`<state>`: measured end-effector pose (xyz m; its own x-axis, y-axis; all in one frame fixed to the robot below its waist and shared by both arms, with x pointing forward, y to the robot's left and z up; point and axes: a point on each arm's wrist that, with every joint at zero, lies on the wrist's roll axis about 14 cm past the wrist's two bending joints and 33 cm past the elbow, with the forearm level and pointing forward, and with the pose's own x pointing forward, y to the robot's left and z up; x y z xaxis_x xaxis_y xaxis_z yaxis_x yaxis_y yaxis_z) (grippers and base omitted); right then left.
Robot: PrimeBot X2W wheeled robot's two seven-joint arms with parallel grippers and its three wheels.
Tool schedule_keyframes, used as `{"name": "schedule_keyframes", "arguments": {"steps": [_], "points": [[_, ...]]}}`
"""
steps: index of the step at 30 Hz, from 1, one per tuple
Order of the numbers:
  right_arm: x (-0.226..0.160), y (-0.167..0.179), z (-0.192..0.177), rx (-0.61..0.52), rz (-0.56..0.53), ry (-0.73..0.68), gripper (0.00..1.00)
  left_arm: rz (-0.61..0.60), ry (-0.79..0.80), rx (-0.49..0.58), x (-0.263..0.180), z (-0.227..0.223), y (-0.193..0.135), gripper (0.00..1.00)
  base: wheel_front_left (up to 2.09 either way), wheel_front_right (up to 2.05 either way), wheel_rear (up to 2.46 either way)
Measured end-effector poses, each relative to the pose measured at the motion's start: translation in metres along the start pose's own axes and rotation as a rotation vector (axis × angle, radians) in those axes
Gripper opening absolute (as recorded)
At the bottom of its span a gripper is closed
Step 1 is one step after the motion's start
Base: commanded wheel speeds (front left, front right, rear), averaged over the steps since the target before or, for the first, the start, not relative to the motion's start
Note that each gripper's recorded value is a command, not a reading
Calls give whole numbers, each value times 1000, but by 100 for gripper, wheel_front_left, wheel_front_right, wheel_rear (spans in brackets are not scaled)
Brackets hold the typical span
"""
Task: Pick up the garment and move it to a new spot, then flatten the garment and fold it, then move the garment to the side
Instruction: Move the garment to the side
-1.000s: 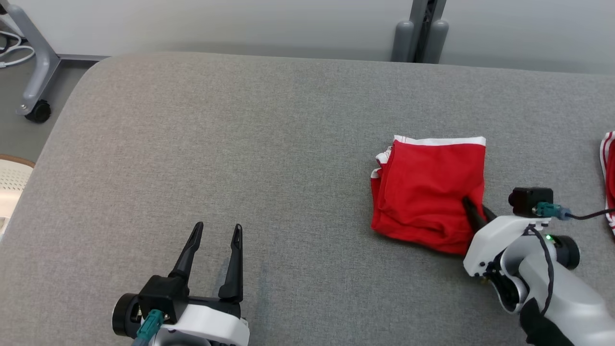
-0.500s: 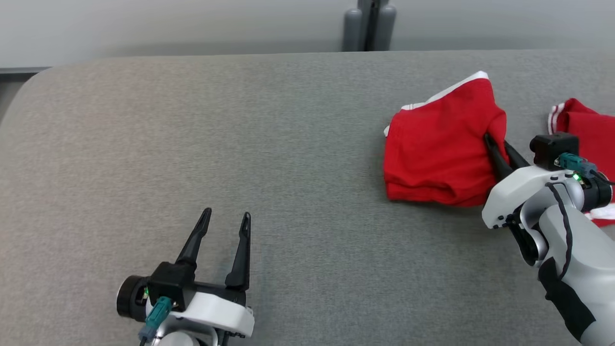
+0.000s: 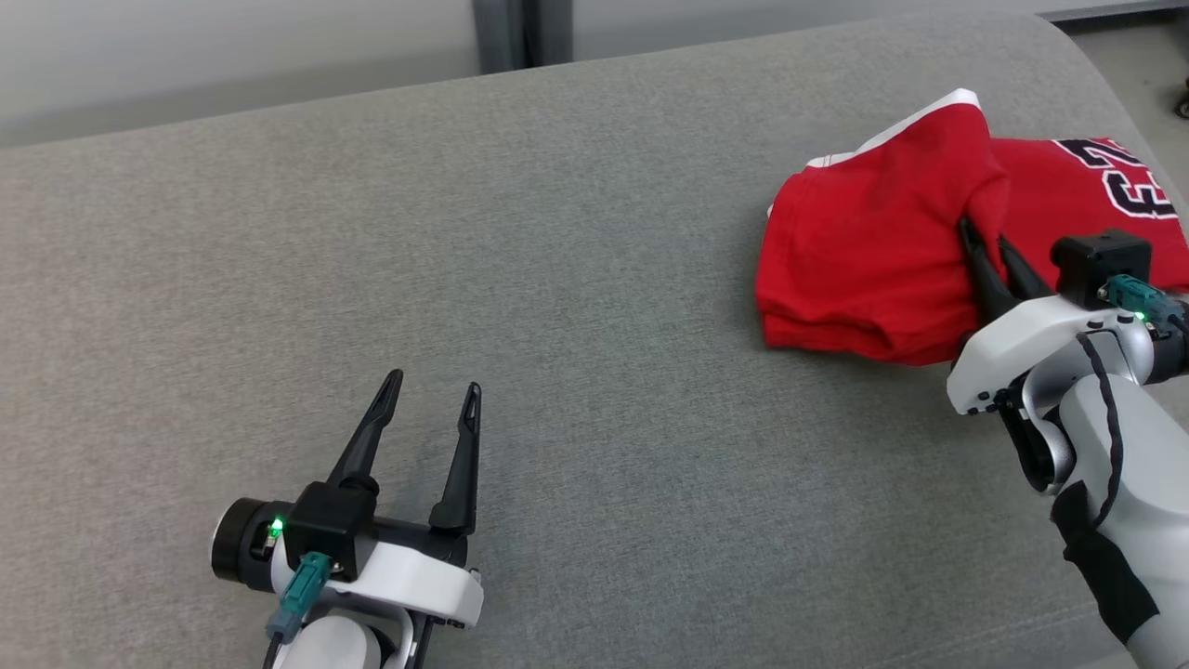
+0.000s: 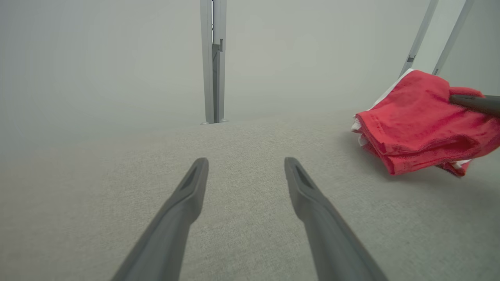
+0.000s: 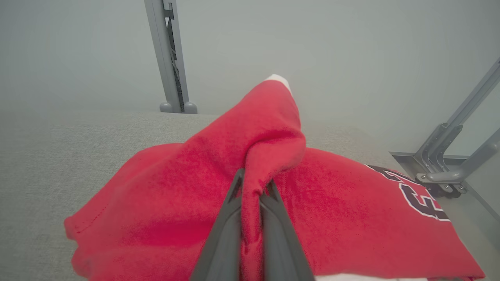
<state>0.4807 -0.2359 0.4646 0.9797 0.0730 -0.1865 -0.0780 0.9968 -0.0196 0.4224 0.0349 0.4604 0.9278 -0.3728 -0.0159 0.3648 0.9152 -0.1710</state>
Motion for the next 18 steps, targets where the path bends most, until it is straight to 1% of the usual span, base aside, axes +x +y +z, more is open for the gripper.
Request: {"name": "schedule_keyframes", "arguments": {"steps": [5, 7, 8, 9, 18], "points": [[-9, -33, -11, -69, -55, 45, 0, -68, 25, 0, 15, -13, -15, 100, 0, 0, 0], [-7, -45, -11, -115, -63, 60, 0, -84, 27, 2, 21, -16, -17, 100, 0, 0, 0], [-3, -58, -9, -156, -76, 70, 0, -94, 32, 1, 25, -20, -17, 100, 0, 0, 0], [-2, -64, -8, -181, -79, 77, 0, -95, 37, 1, 26, -23, -16, 100, 0, 0, 0], [19, -99, -7, -379, -70, 137, 0, -20, 39, 38, 34, -27, 22, 100, 0, 0, 0]]}}
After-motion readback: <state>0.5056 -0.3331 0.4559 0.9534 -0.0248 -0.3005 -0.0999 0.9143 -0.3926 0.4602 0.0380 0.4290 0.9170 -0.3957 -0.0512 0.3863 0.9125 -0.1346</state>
